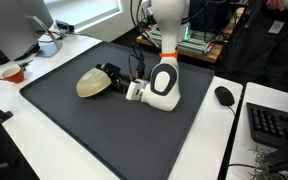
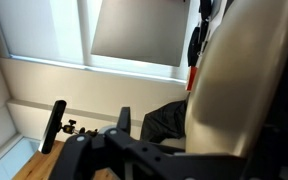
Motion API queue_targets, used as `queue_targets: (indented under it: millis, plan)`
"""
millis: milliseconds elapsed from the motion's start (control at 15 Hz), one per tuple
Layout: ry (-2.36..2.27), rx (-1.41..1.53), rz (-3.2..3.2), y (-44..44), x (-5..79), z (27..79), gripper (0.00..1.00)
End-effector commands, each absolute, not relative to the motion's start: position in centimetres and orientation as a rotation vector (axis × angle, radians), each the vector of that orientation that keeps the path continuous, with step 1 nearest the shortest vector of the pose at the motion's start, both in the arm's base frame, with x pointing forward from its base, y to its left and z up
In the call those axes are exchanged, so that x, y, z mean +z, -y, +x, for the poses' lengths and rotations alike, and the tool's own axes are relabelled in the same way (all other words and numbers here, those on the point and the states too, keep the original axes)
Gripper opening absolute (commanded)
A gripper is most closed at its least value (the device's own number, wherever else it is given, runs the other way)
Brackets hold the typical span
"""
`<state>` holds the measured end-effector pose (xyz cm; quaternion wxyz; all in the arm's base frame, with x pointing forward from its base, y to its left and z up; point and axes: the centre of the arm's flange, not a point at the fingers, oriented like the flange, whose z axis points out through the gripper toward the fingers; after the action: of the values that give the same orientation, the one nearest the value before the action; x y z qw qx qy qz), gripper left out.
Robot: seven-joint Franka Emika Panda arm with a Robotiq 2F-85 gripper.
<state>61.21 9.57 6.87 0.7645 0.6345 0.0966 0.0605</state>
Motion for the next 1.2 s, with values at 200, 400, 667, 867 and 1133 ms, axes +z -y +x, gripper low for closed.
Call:
queue_targets:
  millis: [200,400,667,867,1133]
  plan:
    - [-0.324,0.169,1.522,-11.2,6.1,60.7,1.0]
    - [-0.32,0.179,1.519,-11.4,7.0,60.6,1.0]
    - [-0.334,0.179,1.529,-11.7,7.7,60.2,1.0]
    - [-0.339,0.176,1.523,-11.6,9.5,59.7,1.0]
    - [-0.327,0.161,1.499,-10.9,11.4,59.6,0.88]
